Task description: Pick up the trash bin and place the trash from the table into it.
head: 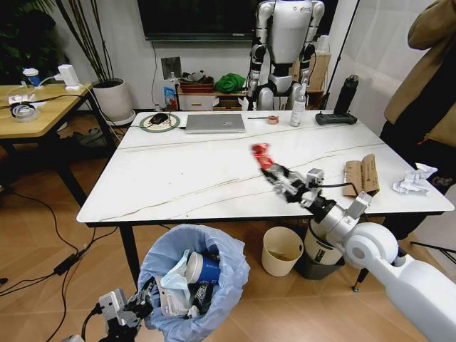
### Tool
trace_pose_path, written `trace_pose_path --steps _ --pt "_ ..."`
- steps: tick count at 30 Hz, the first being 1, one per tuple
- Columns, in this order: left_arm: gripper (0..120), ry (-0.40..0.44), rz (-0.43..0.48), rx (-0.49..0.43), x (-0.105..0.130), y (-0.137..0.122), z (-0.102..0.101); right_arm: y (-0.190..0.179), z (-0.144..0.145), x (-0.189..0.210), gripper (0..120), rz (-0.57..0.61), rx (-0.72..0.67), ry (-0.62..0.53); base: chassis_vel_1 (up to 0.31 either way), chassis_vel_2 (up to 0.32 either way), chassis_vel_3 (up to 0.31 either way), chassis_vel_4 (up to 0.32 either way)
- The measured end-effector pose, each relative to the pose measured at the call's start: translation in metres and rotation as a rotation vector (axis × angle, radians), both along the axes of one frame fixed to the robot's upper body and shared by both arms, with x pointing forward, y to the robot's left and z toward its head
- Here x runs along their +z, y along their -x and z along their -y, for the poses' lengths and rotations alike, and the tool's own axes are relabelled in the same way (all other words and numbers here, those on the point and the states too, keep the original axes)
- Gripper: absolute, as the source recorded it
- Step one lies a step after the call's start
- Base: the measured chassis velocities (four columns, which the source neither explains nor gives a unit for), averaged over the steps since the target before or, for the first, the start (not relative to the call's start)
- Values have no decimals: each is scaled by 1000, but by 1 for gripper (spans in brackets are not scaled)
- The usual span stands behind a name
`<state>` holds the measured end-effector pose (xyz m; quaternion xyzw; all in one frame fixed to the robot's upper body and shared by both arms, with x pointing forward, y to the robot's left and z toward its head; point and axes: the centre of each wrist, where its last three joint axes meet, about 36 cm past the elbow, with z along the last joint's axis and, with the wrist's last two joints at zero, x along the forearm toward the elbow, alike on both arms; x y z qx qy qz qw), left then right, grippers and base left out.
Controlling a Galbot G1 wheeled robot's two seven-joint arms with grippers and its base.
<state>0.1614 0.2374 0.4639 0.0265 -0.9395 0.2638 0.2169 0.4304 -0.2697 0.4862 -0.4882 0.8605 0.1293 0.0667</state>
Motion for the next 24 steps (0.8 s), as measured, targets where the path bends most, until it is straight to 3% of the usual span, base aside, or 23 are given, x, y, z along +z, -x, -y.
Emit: trace_pose_path --steps 3,9,18,24 --pt "0 5 -3 8 2 2 1 4 -27 -4 44 50 217 -17 0 0 0 0" --pt "0 1 7 22 7 3 0 20 -66 -27 44 67 440 42 0 0 0 0" --pt "0 6 5 34 5 3 2 22 -81 -53 44 65 484 97 0 0 0 0" --pt "0 9 2 34 3 2 2 22 -76 -59 68 63 459 108 0 0 0 0"
